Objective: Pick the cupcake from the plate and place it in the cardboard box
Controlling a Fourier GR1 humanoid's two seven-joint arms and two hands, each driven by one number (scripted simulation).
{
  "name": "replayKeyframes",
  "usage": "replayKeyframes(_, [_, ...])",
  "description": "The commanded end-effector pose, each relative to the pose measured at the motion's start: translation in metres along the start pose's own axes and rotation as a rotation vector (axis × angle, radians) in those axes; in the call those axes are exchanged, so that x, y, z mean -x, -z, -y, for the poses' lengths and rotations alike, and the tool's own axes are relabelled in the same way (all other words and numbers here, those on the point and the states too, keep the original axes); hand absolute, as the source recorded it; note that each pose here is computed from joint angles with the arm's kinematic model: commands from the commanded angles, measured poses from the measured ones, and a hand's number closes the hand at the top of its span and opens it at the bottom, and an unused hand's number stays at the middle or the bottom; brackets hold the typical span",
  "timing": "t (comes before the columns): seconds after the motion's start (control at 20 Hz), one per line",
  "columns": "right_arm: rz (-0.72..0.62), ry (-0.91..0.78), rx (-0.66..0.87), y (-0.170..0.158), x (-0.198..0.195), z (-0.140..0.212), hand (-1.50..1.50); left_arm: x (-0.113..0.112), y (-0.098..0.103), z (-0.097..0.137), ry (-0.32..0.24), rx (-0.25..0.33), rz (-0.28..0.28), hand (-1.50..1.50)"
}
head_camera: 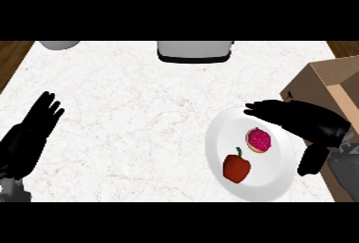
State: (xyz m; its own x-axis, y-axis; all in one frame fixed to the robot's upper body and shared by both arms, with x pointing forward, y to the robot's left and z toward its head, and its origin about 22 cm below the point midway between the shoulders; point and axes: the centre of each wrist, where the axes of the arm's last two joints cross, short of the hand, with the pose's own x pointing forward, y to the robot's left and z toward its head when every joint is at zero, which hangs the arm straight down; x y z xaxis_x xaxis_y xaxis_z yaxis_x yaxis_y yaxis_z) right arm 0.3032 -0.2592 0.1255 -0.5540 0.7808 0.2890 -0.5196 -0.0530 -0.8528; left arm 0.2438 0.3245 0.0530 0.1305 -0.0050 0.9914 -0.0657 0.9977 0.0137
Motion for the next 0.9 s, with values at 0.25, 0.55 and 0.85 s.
replayKeyframes(0.25, [-0.037,-0.032,-0.027,0.021,-0.017,-0.006,-1.5,0.006,-0.002,0.004,-0.009,-0.002,0.009,0.0])
replayKeyframes(0.55, [-0.078,-0.045,-0.04,0.025,-0.014,-0.028,-1.5,-0.001,0.012,0.009,0.0,-0.013,0.006,0.0])
replayKeyframes(0.85, [-0.098,-0.071,-0.05,0.027,-0.007,-0.026,-1.5,0.01,0.0,0.0,-0.005,-0.004,-0.001,0.0])
